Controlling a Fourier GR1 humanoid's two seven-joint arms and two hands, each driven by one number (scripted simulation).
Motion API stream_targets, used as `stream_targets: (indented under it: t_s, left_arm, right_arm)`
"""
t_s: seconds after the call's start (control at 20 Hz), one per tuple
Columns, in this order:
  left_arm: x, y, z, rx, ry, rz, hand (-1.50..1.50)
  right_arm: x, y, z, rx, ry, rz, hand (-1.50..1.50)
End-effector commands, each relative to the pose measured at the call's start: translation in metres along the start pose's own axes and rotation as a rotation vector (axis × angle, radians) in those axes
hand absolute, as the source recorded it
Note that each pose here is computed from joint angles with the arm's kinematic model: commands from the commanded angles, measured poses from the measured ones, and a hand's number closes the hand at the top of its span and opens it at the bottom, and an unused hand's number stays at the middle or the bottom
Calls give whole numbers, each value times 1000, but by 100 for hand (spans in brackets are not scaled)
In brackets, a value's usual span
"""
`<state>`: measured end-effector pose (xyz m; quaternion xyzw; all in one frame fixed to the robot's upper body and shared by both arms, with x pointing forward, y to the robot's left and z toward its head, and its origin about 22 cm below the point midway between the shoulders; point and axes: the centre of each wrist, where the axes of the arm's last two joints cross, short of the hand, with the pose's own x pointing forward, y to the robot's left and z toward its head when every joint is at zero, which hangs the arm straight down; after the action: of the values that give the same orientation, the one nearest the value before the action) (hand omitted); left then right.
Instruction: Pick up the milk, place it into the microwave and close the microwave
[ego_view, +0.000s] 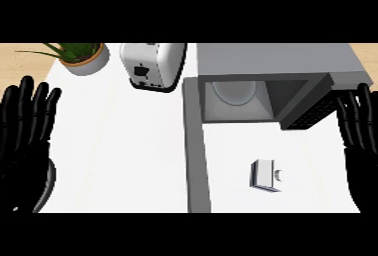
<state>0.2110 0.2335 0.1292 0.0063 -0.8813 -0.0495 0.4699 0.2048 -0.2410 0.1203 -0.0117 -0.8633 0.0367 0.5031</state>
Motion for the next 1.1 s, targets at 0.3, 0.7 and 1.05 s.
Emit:
stream_targets:
  t_s: [0.3, 0.7, 1.05]
  left_arm:
    - [-32, 22, 0, 136, 190, 42, -150]
    - [22, 59, 37, 125, 194, 27, -150]
    - [39, 66, 54, 122, 197, 40, -150]
  right_arm:
    - [24, 70, 17, 152, 17, -49, -150]
    - [62, 91, 60, 125, 56, -24, -150]
    - [47, 85, 67, 43, 84, 66, -150]
